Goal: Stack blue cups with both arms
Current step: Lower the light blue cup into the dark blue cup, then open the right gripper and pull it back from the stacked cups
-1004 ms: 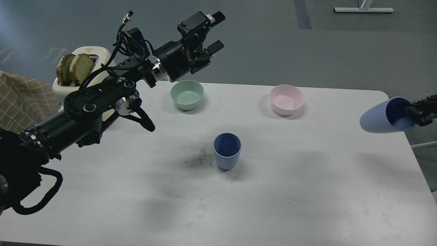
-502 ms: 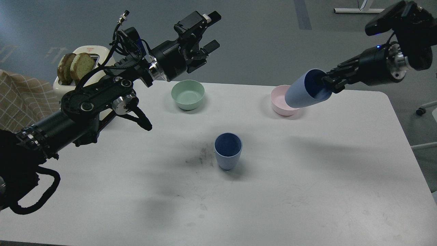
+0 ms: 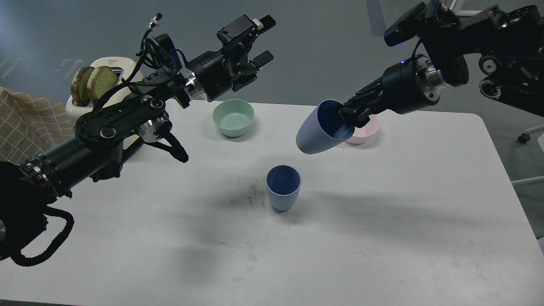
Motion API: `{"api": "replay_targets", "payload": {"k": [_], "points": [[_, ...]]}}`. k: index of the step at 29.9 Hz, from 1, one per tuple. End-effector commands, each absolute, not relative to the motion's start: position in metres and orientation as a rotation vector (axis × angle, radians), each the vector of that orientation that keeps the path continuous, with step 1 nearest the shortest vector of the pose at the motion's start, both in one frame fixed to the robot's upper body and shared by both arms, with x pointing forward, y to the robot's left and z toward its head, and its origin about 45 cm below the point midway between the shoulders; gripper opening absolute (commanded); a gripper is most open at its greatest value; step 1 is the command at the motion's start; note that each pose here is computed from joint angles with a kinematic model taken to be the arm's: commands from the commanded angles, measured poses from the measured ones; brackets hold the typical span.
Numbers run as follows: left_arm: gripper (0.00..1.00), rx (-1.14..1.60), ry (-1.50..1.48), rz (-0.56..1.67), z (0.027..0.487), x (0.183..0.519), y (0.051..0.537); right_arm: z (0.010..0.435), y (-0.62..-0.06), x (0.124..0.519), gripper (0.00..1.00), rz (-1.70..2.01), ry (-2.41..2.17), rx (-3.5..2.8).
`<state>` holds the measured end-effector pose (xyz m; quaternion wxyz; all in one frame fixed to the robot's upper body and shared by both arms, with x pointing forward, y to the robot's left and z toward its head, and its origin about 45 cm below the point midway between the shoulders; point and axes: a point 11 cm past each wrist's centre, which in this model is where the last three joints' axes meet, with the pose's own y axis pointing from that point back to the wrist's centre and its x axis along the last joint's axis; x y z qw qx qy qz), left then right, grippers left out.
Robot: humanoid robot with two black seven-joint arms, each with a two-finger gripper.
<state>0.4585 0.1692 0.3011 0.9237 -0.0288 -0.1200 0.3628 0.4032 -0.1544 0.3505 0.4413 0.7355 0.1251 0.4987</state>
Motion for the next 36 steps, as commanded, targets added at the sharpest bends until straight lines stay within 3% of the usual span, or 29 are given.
{"api": "replay_targets", "payload": {"k": [1, 36], "points": [[0.98, -0.059, -0.246, 0.745, 0.301, 0.459, 0.169, 0.34, -0.143, 0.398, 0.0, 1.235, 0.372, 1.812], [0.98, -0.061, -0.241, 0.748, 0.299, 0.458, 0.17, 0.297, -0.099, 0.4, 0.01, 1.188, 0.462, 1.825]]}}
